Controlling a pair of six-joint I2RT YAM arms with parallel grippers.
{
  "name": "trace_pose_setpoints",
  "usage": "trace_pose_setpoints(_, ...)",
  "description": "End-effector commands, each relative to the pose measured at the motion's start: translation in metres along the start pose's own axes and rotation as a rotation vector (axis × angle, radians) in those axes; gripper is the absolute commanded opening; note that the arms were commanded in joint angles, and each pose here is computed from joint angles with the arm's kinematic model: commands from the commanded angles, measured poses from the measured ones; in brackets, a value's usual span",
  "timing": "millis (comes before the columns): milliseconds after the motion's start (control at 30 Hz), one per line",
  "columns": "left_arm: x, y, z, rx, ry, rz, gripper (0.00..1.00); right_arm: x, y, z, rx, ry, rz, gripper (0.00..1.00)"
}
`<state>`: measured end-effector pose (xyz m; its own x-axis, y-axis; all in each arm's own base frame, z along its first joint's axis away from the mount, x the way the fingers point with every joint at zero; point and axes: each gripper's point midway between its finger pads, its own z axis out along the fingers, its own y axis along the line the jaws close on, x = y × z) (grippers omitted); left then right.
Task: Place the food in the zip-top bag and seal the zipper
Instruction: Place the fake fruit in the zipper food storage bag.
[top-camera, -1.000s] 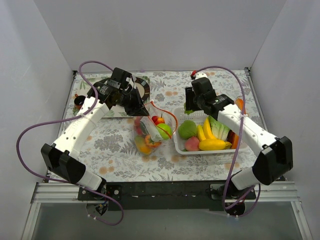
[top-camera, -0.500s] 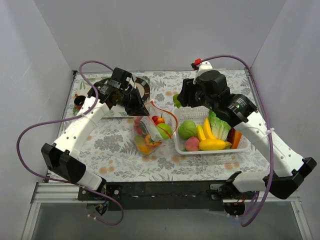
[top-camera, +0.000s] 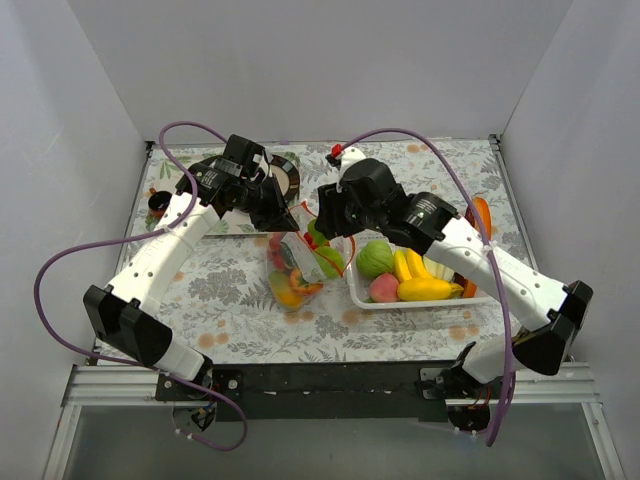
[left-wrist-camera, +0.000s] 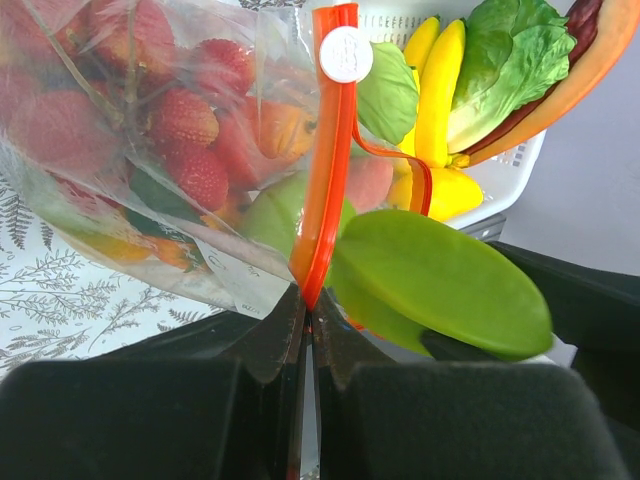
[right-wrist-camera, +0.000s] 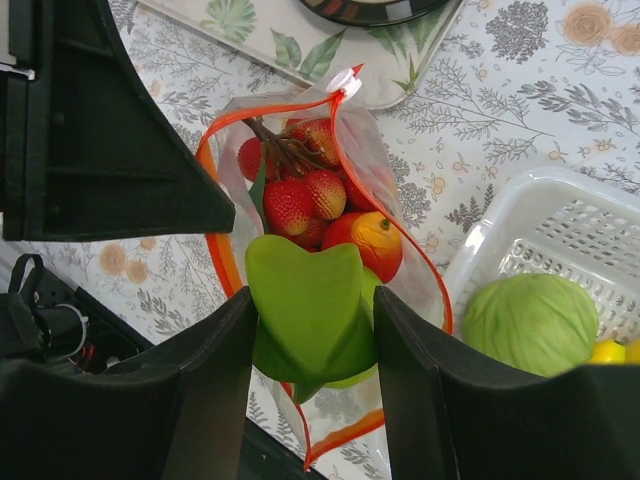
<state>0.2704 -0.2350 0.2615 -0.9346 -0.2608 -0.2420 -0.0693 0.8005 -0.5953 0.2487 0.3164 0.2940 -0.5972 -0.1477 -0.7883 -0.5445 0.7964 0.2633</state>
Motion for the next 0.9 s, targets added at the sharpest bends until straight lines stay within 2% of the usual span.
trace_pose_setpoints(0, -0.004, -0.011, -0.013, 0.033, -0.028, 0.015, 0.0, -0.011, 0.013, 0.013, -0.044, -0.043, 0.006, 0.15)
trace_pose_setpoints(100, -0.004, -0.011, -0.013, 0.036, -0.024, 0.013, 0.0, -0.007, 0.013, 0.029, -0.033, -0.033, 0.003, 0.21)
trace_pose_setpoints(167, -0.004, -0.011, -0.014, 0.036, -0.026, 0.013, 0.0, -0.007, 0.007, 0.041, -0.002, -0.044, 0.004, 0.28)
trace_pose_setpoints(200, -0.004, -0.011, -0.015, 0.034, -0.026, 0.013, 0.0, -0.009, 0.006, 0.044, 0.006, -0.054, 0.001, 0.34)
trace_pose_setpoints(233, -0.003, -0.011, -0.016, 0.035, -0.027, 0.013, 0.0, -0.008, 0.005, 0.047, 0.014, -0.059, 0.0, 0.45)
trace_pose_setpoints(333, -0.003, -0.011, -0.018, 0.032, -0.031, 0.017, 0.0, -0.009, 0.009, 0.053, -0.008, -0.073, 0.006, 0.65)
trace_pose_setpoints(433, -0.004, -0.011, -0.019, 0.031, -0.037, 0.019, 0.0, -0.007, 0.011, 0.051, -0.028, -0.079, 0.008, 0.73)
trace_pose_setpoints(533, -0.004, -0.012, -0.019, 0.035, -0.036, 0.019, 0.0, -0.007, 0.008, 0.046, -0.019, -0.091, 0.011, 0.78)
trace_pose_setpoints(667, -0.005, -0.012, -0.017, 0.036, -0.035, 0.017, 0.0, -0.01, -0.001, 0.033, 0.022, -0.107, 0.015, 0.79)
trace_pose_setpoints(800, -0.004, -0.012, -0.018, 0.039, -0.036, 0.018, 0.0, -0.011, -0.025, 0.012, 0.138, -0.134, 0.04, 0.76)
trace_pose_setpoints(867, -0.004, -0.013, -0.019, 0.039, -0.041, 0.019, 0.0, 0.003, -0.042, 0.009, 0.217, -0.103, 0.037, 0.74)
